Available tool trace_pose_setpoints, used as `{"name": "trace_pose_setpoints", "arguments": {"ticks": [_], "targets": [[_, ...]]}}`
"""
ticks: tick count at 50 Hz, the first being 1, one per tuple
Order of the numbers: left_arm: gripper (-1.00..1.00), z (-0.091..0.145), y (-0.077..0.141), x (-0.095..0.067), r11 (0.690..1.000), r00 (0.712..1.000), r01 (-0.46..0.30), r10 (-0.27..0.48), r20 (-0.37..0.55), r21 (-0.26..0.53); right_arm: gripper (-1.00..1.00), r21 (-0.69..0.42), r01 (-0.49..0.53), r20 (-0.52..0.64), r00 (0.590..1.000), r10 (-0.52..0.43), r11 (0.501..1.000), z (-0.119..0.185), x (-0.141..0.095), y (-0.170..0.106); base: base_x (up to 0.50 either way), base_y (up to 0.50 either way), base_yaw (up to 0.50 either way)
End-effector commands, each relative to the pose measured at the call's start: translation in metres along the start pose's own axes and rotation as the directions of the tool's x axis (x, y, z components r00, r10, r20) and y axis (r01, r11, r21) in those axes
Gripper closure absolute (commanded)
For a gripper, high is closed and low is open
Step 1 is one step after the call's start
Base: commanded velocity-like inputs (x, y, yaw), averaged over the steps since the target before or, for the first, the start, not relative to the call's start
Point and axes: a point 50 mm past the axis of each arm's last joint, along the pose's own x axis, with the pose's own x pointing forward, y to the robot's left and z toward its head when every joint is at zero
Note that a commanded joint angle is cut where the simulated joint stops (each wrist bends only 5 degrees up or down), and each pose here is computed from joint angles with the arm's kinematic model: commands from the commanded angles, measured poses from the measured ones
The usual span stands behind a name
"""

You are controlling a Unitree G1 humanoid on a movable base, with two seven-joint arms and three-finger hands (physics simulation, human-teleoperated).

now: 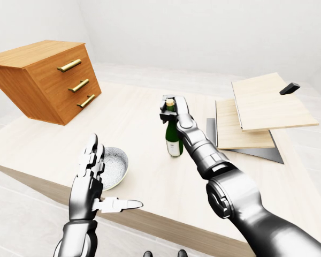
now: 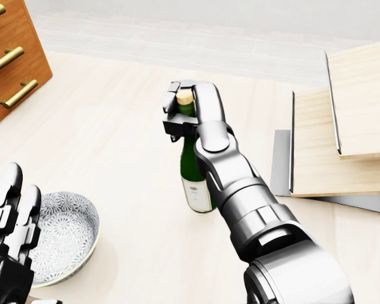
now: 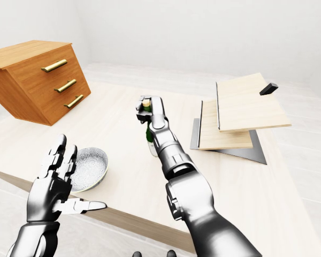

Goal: Put the wine bottle on the wine rack.

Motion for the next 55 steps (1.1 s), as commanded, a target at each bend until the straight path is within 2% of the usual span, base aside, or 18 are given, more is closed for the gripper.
{"name": "trace_pose_setpoints", "arguments": {"ticks": [1, 12, 23, 26, 29, 34, 39, 46, 48, 55], "targets": [[-1.0, 0.005, -0.004, 0.001, 1.0, 1.0, 0.006, -0.006, 0.023, -0.001, 1.0, 0.043, 0.043, 0.088, 0.995, -0.046, 0.998, 0.041, 0.006, -0.026, 0.0, 0.0, 0.0], [-1.0, 0.001, -0.006, 0.003, 1.0, 1.0, 0.017, -0.017, 0.012, -0.015, 1.0, 0.123, 0.072, 0.271, 0.957, -0.103, 0.99, 0.093, 0.002, -0.06, 0.0, 0.0, 0.0], [-1.0, -0.006, -0.004, 0.005, 1.0, 1.0, 0.017, -0.017, -0.005, -0.019, 1.0, 0.247, 0.073, 0.35, 0.923, -0.159, 0.966, 0.125, -0.004, -0.088, 0.0, 0.0, 0.0], [-1.0, -0.006, -0.005, 0.006, 1.0, 1.0, 0.018, -0.018, -0.006, -0.02, 1.0, 0.263, 0.075, 0.378, 0.909, -0.174, 0.962, 0.134, -0.007, -0.096, 0.0, 0.0, 0.0], [-1.0, -0.004, -0.006, 0.005, 1.0, 1.0, 0.02, -0.02, -0.006, -0.019, 1.0, 0.301, 0.089, 0.435, 0.873, -0.22, 0.949, 0.156, -0.015, -0.118, 0.0, 0.0, 0.0], [-1.0, -0.001, -0.007, 0.005, 1.0, 1.0, 0.021, -0.021, 0.007, -0.014, 1.0, 0.317, 0.099, 0.463, 0.852, -0.245, 0.943, 0.167, -0.02, -0.131, 0.0, 0.0, 0.0], [-1.0, 0.002, -0.008, 0.005, 1.0, 1.0, 0.019, -0.019, 0.019, -0.014, 1.0, 0.372, 0.116, 0.503, 0.809, -0.305, 0.921, 0.188, -0.031, -0.157, 0.0, 0.0, 0.0], [-1.0, 0.005, -0.009, 0.004, 1.0, 0.999, 0.021, -0.021, 0.03, -0.012, 1.0, 0.389, 0.126, 0.525, 0.783, -0.332, 0.913, 0.199, -0.038, -0.173, 0.0, 0.0, 0.0], [-1.0, 0.008, -0.01, 0.005, 1.0, 0.999, 0.023, -0.022, 0.043, -0.008, 1.0, 0.43, 0.125, 0.534, 0.763, -0.364, 0.894, 0.205, -0.044, -0.184, 0.0, 0.0, 0.0], [-1.0, 0.015, -0.01, 0.003, 1.0, 0.997, 0.025, -0.025, 0.068, 0.001, 1.0, 0.432, 0.146, 0.539, 0.749, -0.385, 0.89, 0.211, -0.049, -0.199, 0.0, 0.0, 0.0]]}}
